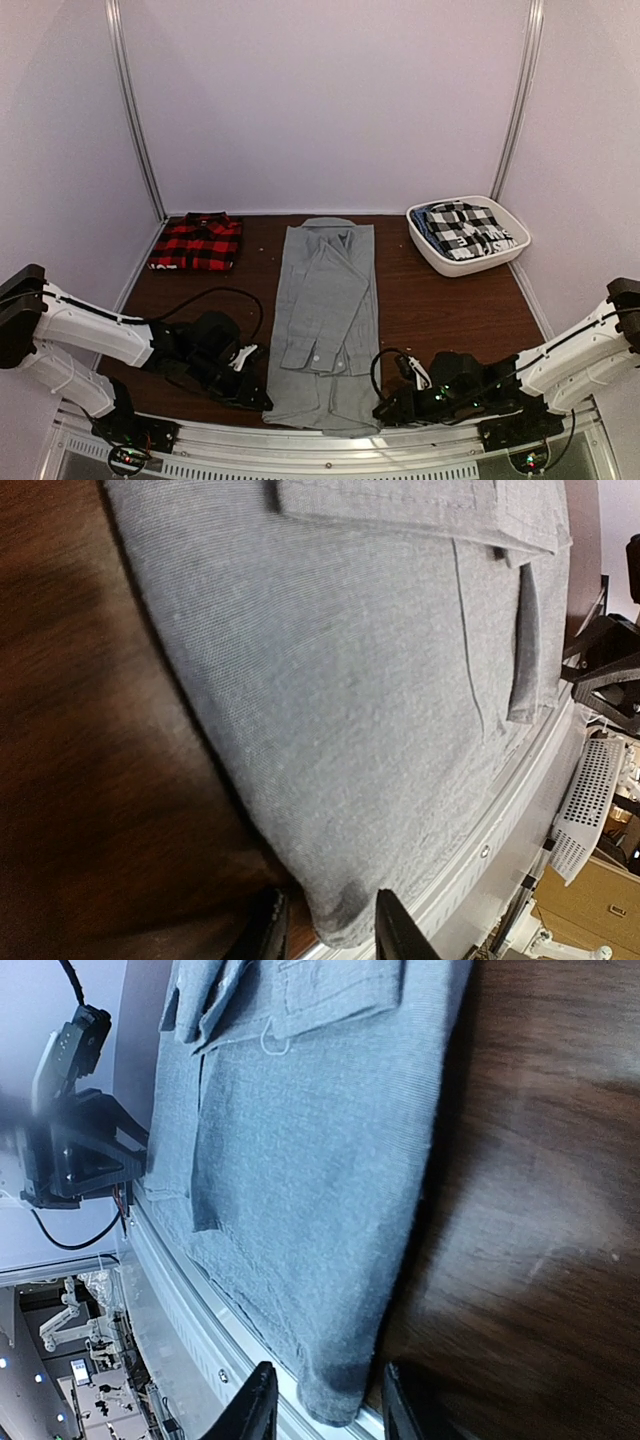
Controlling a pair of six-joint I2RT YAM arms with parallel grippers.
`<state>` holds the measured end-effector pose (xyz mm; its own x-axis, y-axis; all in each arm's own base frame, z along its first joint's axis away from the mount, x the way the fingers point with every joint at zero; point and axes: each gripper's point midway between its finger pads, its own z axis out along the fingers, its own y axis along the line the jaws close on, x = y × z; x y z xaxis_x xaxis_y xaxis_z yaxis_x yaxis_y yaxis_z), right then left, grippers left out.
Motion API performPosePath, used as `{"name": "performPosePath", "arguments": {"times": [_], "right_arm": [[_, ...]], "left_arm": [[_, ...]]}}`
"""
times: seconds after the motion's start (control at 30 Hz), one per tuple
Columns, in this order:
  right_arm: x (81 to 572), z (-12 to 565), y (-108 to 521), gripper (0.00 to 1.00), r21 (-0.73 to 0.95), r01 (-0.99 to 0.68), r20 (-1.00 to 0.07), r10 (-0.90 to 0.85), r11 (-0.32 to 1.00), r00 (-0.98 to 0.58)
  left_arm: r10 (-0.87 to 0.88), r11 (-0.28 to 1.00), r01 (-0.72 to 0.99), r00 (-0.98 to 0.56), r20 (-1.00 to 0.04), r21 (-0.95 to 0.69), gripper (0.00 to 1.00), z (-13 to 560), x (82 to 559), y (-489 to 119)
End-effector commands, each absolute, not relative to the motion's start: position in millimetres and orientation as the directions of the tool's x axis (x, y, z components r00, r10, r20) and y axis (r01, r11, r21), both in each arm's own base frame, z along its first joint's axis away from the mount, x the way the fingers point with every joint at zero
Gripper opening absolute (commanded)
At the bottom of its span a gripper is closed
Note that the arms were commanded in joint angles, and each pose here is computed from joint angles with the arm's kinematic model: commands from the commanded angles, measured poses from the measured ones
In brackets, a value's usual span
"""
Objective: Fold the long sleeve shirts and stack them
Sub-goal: Pick up the rectangle-folded shirt from the center of the board.
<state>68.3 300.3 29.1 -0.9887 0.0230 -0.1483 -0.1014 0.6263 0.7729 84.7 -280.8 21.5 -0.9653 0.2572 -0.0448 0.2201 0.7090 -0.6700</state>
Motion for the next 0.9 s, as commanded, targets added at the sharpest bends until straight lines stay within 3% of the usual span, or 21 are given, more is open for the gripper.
{"name": "performPosePath", "arguments": {"times": [0.0,0.2,0.43,0.6,0.87], "right_arm": [[58,14,303,0.37,0.737,-0.095,-0.104,-0.026,0.670,-0.994],[51,11,317,0.29,0.754,-0.094,-0.078,-0.053,0.650,-0.996],[67,20,317,0.19,0.764,-0.079,-0.103,0.000,0.640,-0.995],[87,43,322,0.05,0.772,-0.109,-0.169,0.038,0.626,-0.985],[116,57,329,0.10,0.767,-0.126,-0.215,0.067,0.630,-0.974]], "left_arm": [[0.267,0.691,0.229,-0.962,-0.053,-0.686,0.32,26,84,-285],[0.277,0.667,0.224,-0.960,-0.042,-0.711,0.30,31,80,-291],[0.249,0.646,0.231,-0.965,-0.085,-0.728,0.07,46,89,-299],[0.195,0.637,0.262,-0.965,-0.176,-0.725,0.01,73,110,-308],[0.174,0.639,0.259,-0.966,-0.191,-0.725,0.00,82,132,-313]]}}
